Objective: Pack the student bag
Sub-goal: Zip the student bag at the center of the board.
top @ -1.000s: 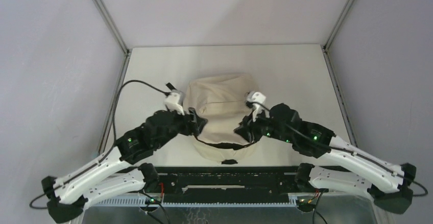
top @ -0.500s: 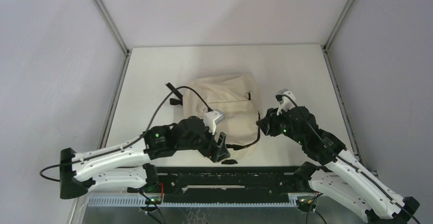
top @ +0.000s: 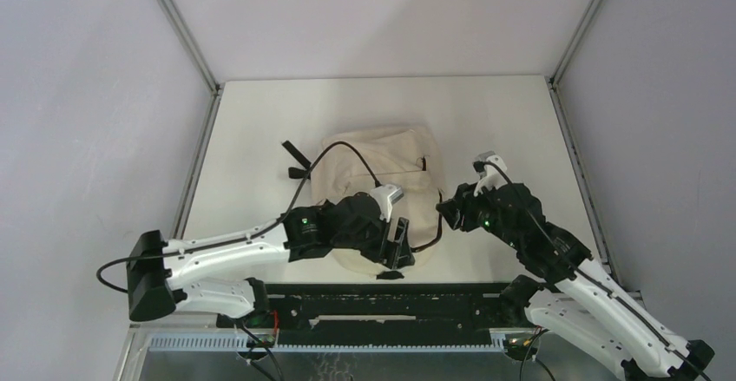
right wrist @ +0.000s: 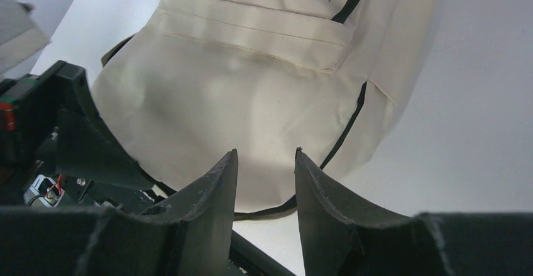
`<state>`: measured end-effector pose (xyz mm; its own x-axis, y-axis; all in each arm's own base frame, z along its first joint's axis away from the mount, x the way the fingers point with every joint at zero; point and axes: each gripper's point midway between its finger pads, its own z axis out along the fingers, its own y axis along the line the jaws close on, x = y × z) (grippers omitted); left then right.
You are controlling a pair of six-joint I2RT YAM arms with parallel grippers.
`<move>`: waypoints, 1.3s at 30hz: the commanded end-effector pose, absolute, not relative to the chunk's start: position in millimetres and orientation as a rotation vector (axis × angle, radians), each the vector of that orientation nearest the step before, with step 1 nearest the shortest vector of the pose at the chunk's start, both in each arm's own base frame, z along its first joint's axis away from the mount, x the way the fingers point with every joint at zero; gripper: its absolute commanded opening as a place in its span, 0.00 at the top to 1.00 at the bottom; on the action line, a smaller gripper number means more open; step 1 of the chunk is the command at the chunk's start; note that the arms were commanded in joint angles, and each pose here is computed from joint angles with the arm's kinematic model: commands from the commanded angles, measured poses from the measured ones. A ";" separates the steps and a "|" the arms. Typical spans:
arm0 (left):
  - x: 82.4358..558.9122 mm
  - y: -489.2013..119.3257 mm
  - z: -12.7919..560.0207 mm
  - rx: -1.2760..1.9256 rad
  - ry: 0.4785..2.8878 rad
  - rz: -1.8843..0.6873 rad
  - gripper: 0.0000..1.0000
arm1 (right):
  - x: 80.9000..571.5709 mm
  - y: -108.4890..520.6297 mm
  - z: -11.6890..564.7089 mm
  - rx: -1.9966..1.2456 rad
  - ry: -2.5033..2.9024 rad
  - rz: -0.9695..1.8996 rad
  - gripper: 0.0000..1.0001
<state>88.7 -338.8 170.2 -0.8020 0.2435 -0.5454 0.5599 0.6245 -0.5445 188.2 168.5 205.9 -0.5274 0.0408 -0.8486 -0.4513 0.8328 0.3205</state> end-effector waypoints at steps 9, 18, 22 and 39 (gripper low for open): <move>124.8 -368.0 186.0 0.432 2.338 -0.999 0.23 | 184.7 158.4 223.6 -0.276 1.952 0.649 0.53; 112.3 -392.5 176.8 0.518 2.379 -1.095 0.57 | 184.0 159.0 222.3 -0.277 1.958 0.654 0.53; 112.3 -390.6 178.6 0.518 2.372 -1.093 0.67 | 183.7 159.0 221.5 -0.275 1.962 0.655 0.53; 111.6 -370.5 191.2 0.500 2.349 -1.067 1.00 | 184.1 163.3 205.5 -0.255 2.024 0.664 0.53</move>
<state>107.1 -364.6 144.9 -0.8322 0.1823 -0.5236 0.4918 0.6789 -0.5452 180.6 160.7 207.2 -0.5070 0.0609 -0.8598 -0.4528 0.8300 0.3258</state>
